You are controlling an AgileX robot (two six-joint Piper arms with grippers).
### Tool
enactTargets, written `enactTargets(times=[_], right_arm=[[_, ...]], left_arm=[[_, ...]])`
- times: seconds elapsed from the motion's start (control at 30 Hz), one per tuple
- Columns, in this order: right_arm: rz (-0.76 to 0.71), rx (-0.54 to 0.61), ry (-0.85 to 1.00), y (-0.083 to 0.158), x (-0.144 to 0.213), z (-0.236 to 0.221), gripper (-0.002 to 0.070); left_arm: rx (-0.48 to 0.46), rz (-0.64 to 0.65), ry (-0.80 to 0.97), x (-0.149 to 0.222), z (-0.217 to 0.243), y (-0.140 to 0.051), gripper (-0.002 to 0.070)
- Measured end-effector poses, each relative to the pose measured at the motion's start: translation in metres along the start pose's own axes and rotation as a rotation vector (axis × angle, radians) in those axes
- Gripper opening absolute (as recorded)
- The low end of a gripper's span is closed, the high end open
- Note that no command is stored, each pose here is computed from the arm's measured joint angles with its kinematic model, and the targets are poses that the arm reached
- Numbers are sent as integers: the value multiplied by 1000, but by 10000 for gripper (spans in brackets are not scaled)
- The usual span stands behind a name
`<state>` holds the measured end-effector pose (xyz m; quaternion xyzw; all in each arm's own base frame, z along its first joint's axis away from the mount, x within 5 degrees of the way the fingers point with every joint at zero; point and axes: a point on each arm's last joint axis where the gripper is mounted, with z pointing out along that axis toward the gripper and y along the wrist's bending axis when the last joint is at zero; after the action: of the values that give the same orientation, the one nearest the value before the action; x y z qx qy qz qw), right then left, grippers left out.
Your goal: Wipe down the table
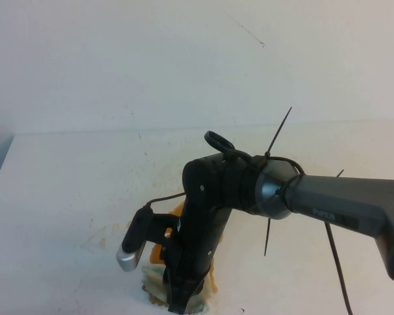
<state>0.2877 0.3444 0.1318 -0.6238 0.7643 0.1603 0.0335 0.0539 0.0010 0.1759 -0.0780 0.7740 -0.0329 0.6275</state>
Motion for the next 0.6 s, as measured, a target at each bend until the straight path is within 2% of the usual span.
enactTargets(times=[0.07,0.13,0.37,0.6], right_arm=[[0,2,7,-1,0,2,57],[6,2,10,-2,0,4,37],[61,2,-7,-13,3,7,29],[152,46,-81,-48,5,-5,29]], left_arm=[[0,0,0,0,0,0,0],[0,0,0,0,0,0,0],[0,0,0,0,0,0,0],[0,0,0,0,0,0,0]])
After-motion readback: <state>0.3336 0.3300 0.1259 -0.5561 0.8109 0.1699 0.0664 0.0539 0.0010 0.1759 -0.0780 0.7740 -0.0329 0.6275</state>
